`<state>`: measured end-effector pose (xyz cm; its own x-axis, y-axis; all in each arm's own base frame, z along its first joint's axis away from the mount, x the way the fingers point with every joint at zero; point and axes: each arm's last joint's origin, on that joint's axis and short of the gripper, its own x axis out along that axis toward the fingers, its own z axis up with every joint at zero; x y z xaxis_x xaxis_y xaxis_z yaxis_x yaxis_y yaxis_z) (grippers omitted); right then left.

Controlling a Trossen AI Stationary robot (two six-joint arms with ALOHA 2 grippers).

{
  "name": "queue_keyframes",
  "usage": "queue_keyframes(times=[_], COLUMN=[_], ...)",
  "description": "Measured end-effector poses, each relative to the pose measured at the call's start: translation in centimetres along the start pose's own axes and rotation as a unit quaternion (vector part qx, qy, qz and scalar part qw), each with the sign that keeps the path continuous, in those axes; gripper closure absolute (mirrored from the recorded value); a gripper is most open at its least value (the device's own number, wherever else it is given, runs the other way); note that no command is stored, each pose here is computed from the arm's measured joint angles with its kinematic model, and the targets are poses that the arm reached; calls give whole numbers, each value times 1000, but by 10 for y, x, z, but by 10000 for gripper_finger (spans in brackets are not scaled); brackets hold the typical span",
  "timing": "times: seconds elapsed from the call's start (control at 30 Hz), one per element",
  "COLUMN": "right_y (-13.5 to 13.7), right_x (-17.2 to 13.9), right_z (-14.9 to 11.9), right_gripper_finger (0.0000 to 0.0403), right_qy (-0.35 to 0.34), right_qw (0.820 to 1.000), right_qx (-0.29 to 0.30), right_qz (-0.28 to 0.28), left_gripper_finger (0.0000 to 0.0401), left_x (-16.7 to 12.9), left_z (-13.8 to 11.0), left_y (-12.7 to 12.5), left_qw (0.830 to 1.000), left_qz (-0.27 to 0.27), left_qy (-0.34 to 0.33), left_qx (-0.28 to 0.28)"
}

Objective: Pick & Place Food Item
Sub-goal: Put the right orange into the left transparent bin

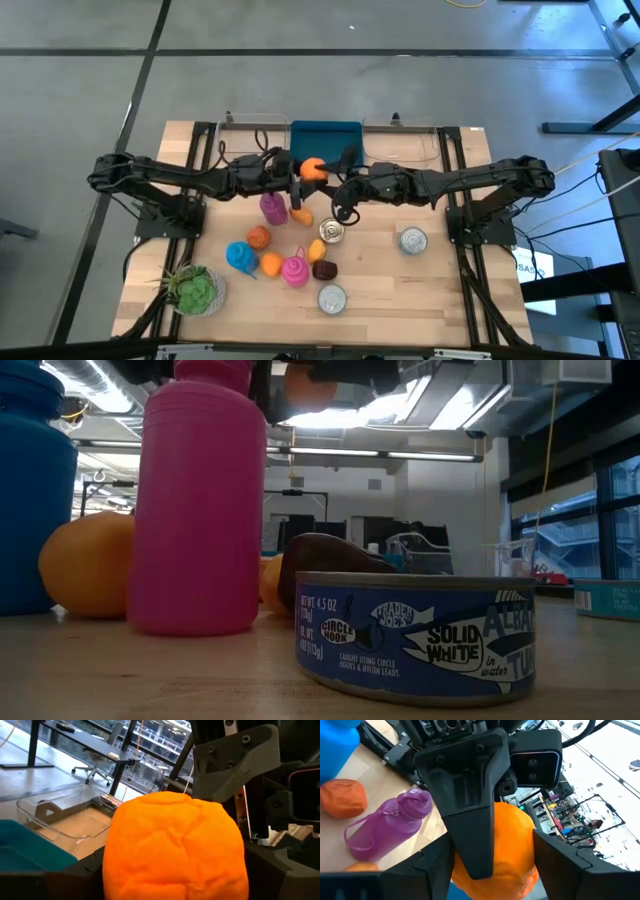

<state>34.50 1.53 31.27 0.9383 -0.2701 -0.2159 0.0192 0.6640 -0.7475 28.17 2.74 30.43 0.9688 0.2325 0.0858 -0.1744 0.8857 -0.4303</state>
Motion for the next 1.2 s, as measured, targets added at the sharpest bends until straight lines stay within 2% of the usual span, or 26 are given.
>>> queue_keyframes(times=[0.13, 0.4, 0.8, 1.2], right_y=[1, 2, 4, -7], right_x=[-1, -1, -9, -40], right_z=[1, 1, 11, 21], right_gripper_finger=[165, 146, 116, 70], right_qy=[0, 1, -13, 9], right_qw=[1000, 1000, 1000, 999], right_qx=[-1, 0, 15, 16], right_qz=[2, 2, -5, -40], left_gripper_finger=[122, 182, 182, 180], left_x=[0, 1, -7, -39], left_z=[1, 4, 12, 47], left_y=[2, 7, 5, -6], left_qw=[1000, 1000, 995, 986], left_qz=[9, 1, -9, -4], left_qy=[-5, -2, -4, -53], left_qx=[14, 26, 99, 159])
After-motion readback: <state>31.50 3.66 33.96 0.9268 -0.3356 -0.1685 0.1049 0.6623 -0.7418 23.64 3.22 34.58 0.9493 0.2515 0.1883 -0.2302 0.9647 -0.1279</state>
